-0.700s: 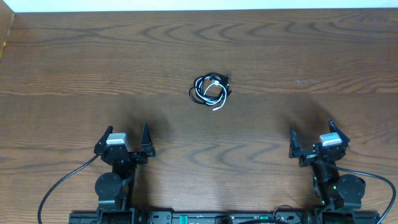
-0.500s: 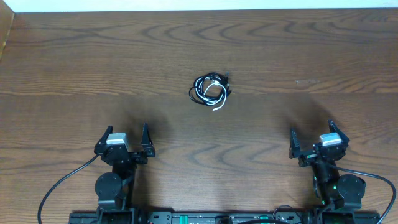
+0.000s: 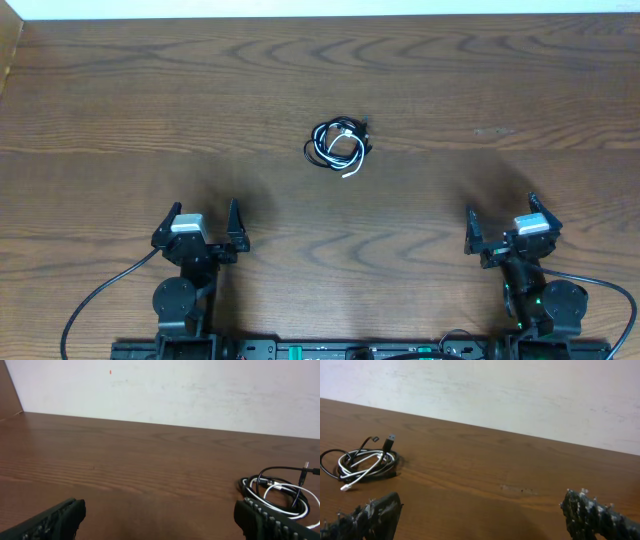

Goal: Untangle cables

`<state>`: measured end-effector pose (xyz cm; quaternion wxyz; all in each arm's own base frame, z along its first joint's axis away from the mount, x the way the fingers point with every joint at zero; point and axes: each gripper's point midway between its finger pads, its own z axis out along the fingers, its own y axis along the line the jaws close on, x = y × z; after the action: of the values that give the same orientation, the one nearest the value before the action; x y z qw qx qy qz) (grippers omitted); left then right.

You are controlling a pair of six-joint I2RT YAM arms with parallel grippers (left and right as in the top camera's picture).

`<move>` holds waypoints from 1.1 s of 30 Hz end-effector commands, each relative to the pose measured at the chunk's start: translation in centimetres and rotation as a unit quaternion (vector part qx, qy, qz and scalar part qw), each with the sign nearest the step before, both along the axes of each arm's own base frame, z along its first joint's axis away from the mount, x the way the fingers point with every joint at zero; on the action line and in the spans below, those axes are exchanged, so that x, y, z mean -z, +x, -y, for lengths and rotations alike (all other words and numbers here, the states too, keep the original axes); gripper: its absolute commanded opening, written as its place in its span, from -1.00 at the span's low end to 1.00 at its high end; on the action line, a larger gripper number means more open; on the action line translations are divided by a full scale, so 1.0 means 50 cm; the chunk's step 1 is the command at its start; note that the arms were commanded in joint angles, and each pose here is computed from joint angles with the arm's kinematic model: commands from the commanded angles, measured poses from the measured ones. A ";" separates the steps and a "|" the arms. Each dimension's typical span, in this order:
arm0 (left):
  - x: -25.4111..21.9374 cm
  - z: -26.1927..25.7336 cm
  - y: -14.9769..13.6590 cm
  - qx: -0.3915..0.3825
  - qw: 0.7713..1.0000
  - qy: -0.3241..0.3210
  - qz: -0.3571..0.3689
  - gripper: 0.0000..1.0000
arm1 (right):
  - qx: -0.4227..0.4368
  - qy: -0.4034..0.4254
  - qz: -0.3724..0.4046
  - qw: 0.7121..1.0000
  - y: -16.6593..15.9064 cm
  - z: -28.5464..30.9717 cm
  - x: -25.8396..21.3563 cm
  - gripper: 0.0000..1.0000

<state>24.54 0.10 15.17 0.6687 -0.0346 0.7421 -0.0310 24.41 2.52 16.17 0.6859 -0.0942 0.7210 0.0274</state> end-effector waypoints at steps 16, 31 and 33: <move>0.032 -0.001 -0.002 0.000 1.000 0.006 -0.028 1.00 | 0.000 0.002 -0.001 1.000 0.000 0.000 0.002 0.99; 0.032 -0.001 -0.002 0.000 1.000 0.006 -0.028 1.00 | 0.000 0.002 -0.001 1.000 0.000 0.000 0.002 0.98; 0.032 -0.004 -0.002 -0.004 1.000 0.007 -0.028 1.00 | 0.008 -0.009 0.001 1.000 0.001 0.005 0.003 0.99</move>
<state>24.54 0.10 15.17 0.6687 -0.0346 0.7421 -0.0310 24.41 2.53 16.18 0.6861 -0.0943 0.7209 0.0275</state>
